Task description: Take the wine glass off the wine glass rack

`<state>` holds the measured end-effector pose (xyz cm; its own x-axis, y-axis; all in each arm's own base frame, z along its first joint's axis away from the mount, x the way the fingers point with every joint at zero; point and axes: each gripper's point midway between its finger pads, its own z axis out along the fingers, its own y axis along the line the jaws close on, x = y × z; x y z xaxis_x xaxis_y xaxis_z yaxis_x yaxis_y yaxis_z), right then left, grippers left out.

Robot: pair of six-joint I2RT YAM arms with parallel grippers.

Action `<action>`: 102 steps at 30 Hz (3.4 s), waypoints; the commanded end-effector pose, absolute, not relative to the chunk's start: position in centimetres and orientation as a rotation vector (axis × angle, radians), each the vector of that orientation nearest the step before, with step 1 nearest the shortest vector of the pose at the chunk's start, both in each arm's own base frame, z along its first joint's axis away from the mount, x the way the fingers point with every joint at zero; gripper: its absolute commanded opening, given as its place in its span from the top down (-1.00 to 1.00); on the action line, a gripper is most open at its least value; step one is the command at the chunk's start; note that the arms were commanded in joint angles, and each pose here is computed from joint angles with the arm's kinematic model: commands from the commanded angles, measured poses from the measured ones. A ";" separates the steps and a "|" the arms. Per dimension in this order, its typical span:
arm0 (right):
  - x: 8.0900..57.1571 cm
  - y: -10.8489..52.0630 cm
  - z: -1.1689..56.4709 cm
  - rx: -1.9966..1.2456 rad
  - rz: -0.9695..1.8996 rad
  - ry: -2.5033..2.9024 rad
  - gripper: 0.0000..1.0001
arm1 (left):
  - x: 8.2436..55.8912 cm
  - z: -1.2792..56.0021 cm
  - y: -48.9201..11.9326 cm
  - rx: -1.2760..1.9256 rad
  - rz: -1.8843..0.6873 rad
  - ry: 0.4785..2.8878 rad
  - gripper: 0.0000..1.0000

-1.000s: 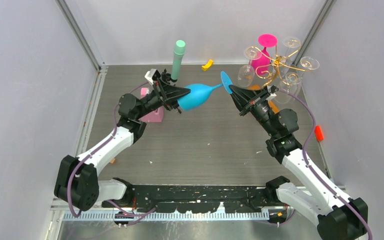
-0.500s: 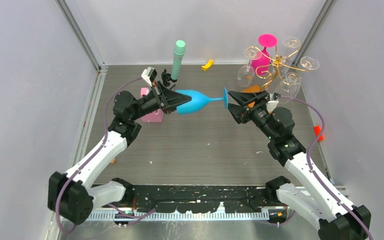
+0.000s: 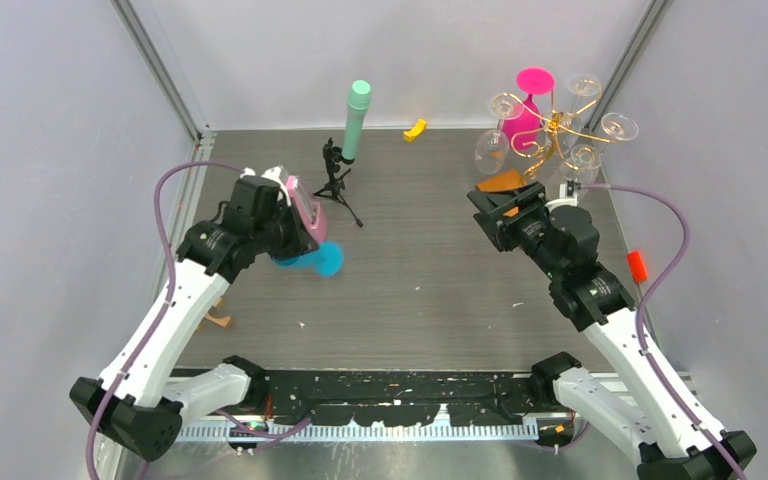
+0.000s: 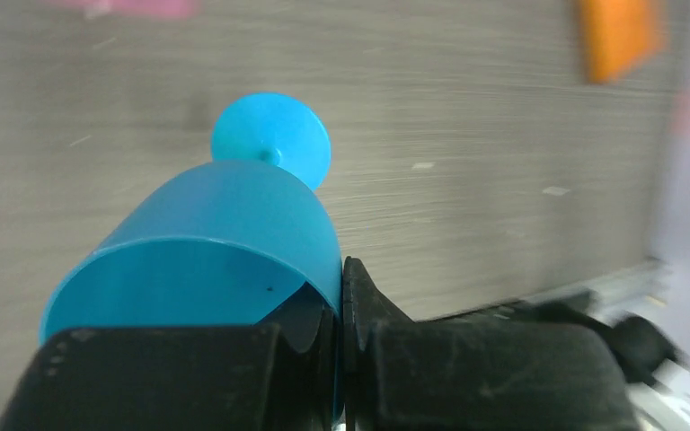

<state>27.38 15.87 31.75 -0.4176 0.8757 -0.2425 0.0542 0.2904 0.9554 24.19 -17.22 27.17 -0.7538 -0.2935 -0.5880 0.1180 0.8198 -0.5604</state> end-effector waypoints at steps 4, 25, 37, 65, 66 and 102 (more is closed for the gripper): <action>27.8 15.4 31.3 0.807 1.129 1.753 -0.24 | 22.0 19.3 -5.8 -0.312 0.077 2.541 1.00; 26.9 14.5 31.0 0.815 1.094 1.748 -0.23 | 27.9 14.0 -1.3 -0.674 0.100 2.545 1.00; 26.4 14.2 31.2 0.804 1.072 1.759 -0.24 | 28.7 14.0 -0.6 -0.677 0.141 2.546 0.51; 24.0 0.6 39.3 0.736 0.168 1.672 -0.70 | 24.5 30.3 -8.9 -0.007 -0.536 2.178 -0.99; 24.0 0.0 39.7 0.740 0.128 1.657 -0.71 | 24.4 30.5 -9.4 0.017 -0.575 2.168 -0.99; 33.7 -4.8 36.1 0.836 0.518 1.852 -0.16 | 24.0 30.1 -10.6 0.011 -0.668 2.187 -0.99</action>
<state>33.43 -6.62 34.17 -0.2676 0.7261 -0.6334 0.4338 0.6778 0.5936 23.80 -10.68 29.56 -0.6778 -0.2062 -0.7057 0.2188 0.8598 -0.4614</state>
